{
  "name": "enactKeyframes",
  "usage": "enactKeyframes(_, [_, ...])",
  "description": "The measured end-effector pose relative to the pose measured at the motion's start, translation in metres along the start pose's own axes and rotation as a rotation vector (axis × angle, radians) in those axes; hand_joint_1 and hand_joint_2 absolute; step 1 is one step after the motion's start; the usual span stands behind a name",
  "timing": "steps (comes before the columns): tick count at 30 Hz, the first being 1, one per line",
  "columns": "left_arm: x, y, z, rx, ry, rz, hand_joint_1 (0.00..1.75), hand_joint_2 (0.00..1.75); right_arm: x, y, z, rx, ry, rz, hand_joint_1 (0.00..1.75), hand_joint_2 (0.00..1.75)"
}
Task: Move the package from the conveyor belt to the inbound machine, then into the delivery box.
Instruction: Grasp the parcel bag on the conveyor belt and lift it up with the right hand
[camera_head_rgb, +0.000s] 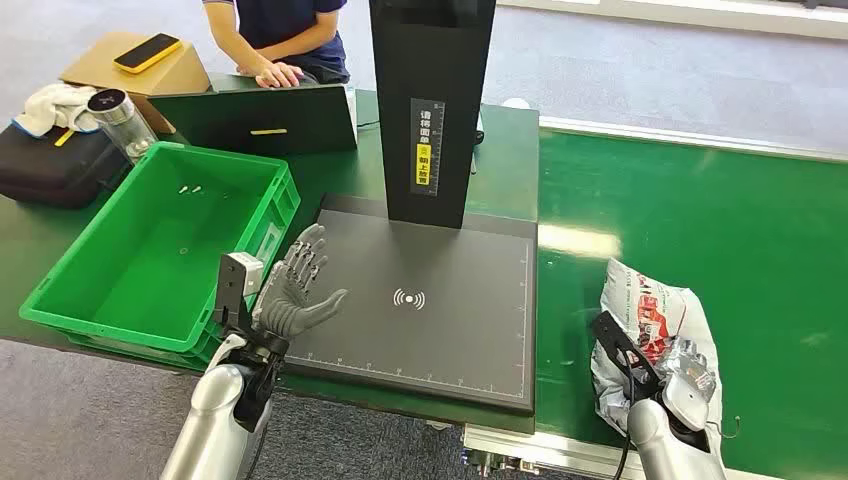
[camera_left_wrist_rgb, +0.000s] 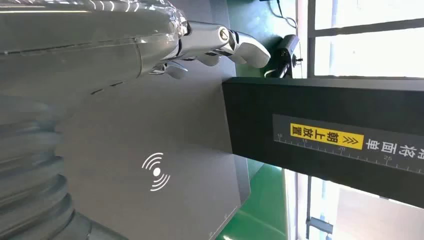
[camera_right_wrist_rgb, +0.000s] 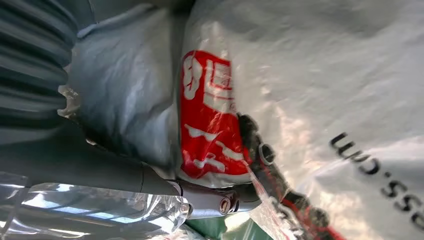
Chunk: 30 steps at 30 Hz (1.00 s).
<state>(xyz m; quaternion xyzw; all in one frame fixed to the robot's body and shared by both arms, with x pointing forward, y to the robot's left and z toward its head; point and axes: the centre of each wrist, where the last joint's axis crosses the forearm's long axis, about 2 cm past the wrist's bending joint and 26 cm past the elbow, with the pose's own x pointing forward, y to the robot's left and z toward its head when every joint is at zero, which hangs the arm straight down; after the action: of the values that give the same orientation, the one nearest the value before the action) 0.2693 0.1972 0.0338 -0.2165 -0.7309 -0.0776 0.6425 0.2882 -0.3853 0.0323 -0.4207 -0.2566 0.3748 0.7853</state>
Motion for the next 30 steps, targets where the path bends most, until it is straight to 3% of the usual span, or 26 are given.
enactKeyframes(9, [0.001,-0.002,0.001,0.007,0.007,0.000,0.00,1.75,0.005,-0.006,-0.007,0.005,-0.009,0.004,1.75,1.75])
enactKeyframes(15, [0.001,-0.002,0.005,0.017,0.004,-0.006,0.00,1.75,0.009,-0.010,-0.009,-0.081,-0.072,-0.053,1.75,1.75])
enactKeyframes(25, [0.005,-0.001,0.015,0.038,-0.010,-0.012,0.00,1.75,0.024,-0.025,0.005,-0.346,-0.370,-0.343,1.75,1.75])
enactKeyframes(30, [0.005,-0.001,0.015,0.037,-0.020,-0.013,0.00,1.75,0.024,-0.037,0.020,-0.618,-0.556,-0.486,1.75,1.75])
